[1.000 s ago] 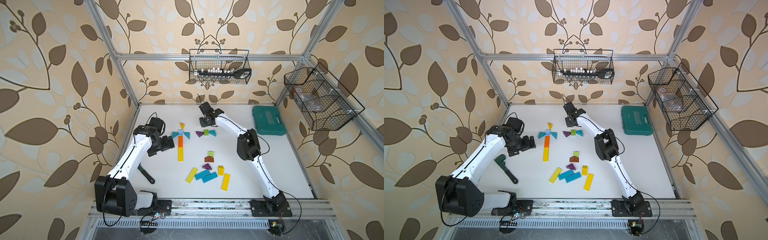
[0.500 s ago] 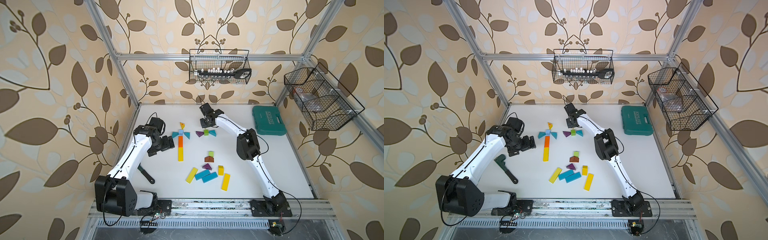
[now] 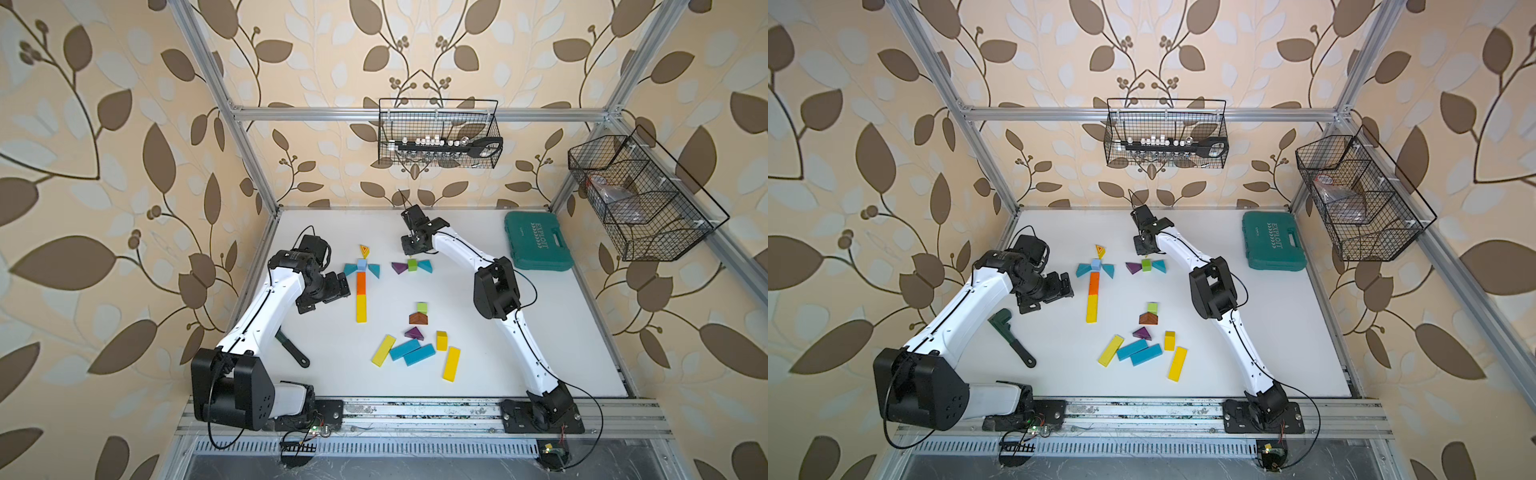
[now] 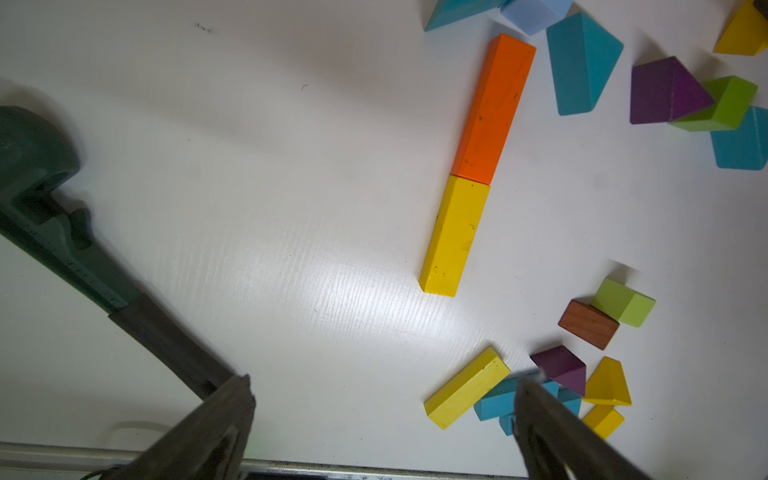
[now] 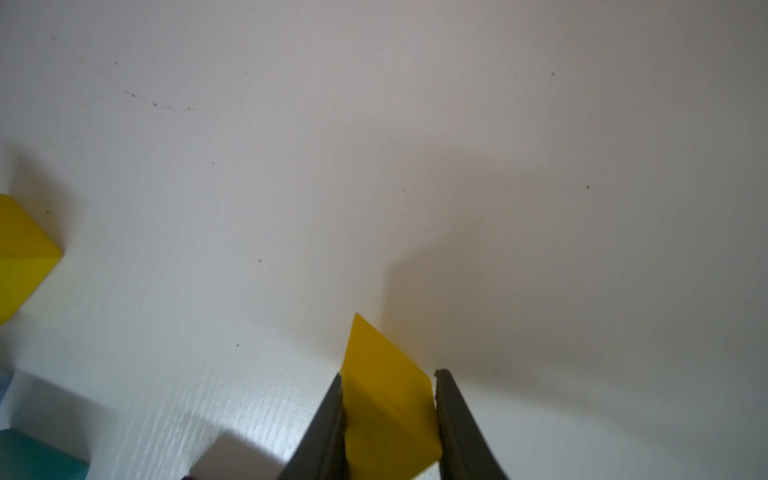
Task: Assemble a small pinwheel with building blocks
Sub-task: Assemble the building block at the center of the board.
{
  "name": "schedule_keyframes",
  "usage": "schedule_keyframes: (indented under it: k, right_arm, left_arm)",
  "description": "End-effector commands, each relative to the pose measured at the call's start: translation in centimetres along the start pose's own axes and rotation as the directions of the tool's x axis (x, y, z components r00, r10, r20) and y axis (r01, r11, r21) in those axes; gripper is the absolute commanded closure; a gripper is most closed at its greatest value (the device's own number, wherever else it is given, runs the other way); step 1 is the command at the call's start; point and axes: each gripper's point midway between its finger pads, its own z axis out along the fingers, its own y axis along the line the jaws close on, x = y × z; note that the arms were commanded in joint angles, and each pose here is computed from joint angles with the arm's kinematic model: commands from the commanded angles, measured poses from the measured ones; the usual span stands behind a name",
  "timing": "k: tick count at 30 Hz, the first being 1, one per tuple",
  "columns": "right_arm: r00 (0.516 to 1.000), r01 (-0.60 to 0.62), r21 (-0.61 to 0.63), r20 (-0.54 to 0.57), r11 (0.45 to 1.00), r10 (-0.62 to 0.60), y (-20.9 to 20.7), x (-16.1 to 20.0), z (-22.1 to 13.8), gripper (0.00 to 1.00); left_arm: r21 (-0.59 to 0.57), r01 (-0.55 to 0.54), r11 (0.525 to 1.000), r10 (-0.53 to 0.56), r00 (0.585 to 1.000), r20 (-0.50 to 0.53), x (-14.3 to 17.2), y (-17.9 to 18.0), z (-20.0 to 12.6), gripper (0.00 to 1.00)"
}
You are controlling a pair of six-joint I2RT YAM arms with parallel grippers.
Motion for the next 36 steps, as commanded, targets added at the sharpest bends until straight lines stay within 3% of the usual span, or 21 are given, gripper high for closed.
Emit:
schedule_keyframes:
  k: [1, 18, 25, 36]
  right_arm:
    - [0.999, -0.011, -0.003, -0.051, 1.000, 0.011, 0.1, 1.6, 2.0, 0.78]
    - [0.998, -0.026, -0.014, -0.066, 1.000, 0.025, 0.3, 2.1, 2.3, 0.64]
    - [0.998, -0.037, -0.006, -0.059, 0.999, 0.037, -0.2, 1.8, 2.0, 0.63]
    - [0.997, -0.054, -0.069, 0.045, 0.996, 0.057, 0.0, -2.4, -3.5, 0.57]
  left_arm:
    - [0.013, -0.001, 1.000, 0.001, 1.000, -0.011, 0.0, 0.0, 0.1, 0.01]
    - [0.013, 0.000, 1.000, 0.000, 1.000, -0.014, 0.1, 0.1, 0.1, 0.01]
    - [0.012, 0.004, 1.000, -0.004, 1.000, -0.020, 0.0, 0.2, 0.2, 0.01]
    - [0.010, 0.010, 1.000, -0.010, 1.000, -0.011, 0.0, 0.2, 0.1, 0.01]
